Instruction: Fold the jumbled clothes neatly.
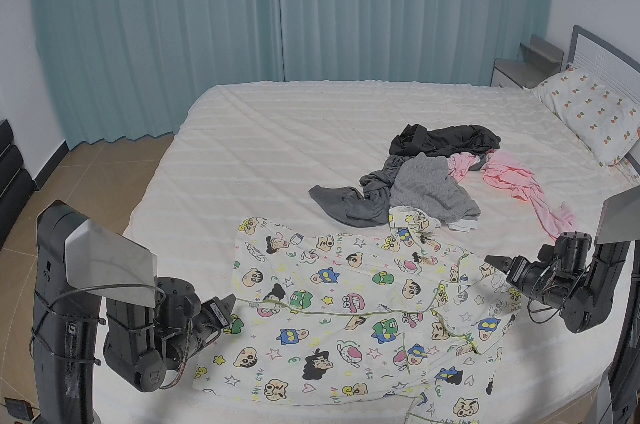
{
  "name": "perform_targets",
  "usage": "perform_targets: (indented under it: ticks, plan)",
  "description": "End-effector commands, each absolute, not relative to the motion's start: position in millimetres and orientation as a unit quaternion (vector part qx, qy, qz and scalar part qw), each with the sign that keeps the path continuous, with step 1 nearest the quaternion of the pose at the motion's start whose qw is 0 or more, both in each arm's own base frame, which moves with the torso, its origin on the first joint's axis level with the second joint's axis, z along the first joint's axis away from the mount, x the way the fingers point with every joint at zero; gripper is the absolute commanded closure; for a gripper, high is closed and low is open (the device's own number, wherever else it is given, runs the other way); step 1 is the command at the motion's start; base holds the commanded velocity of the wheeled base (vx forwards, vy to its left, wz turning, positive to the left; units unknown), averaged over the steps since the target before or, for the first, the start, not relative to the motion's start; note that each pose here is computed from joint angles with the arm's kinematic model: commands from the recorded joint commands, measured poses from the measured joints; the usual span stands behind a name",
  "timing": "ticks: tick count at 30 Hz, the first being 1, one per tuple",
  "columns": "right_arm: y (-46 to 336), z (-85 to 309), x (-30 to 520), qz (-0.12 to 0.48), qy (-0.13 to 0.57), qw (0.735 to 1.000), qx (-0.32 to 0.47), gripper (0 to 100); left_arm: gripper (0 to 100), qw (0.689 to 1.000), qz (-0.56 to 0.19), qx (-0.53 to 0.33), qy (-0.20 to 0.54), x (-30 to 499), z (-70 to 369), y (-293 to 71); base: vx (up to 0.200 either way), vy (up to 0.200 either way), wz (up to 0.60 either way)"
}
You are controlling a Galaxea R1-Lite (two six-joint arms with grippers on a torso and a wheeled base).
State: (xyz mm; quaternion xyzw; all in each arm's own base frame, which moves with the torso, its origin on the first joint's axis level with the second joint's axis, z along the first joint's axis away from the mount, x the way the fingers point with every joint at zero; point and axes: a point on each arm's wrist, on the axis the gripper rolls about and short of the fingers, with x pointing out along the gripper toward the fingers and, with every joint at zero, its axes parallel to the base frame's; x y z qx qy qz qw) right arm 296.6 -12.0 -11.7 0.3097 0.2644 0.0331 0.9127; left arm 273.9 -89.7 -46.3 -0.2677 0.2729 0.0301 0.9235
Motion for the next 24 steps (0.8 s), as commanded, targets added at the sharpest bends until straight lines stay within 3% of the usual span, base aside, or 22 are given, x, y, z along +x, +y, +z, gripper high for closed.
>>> perform_targets:
  ticks: [1, 5, 11, 17, 24]
  plan:
    - [-10, -9, 294, 0.037, 0.266, 0.913, 0.308, 0, 0, 0.924, 0.036, -0.273, 0.265, 276, -45, -85, 0.0, 0.0, 0.0]
    - [-4, -5, 284, 0.045, 0.275, 0.912, 0.302, 0, 0, 0.922, 0.041, -0.285, 0.258, 272, -33, -72, 0.0, 0.0, 0.0]
    - [28, 9, 279, 0.099, 0.274, 0.913, 0.285, 0, 0, 0.891, -0.052, -0.315, 0.322, 227, -4, -62, 0.0, 0.0, 0.0]
    - [40, 7, 308, 0.118, 0.247, 0.919, 0.283, 0, 0, 0.873, -0.063, -0.348, 0.337, 221, -2, -64, 0.0, 0.0, 0.0]
    - [47, -5, 315, 0.094, 0.263, 0.92, 0.276, 0, 0, 0.865, -0.066, -0.357, 0.346, 218, -2, -64, 0.0, 0.0, 0.0]
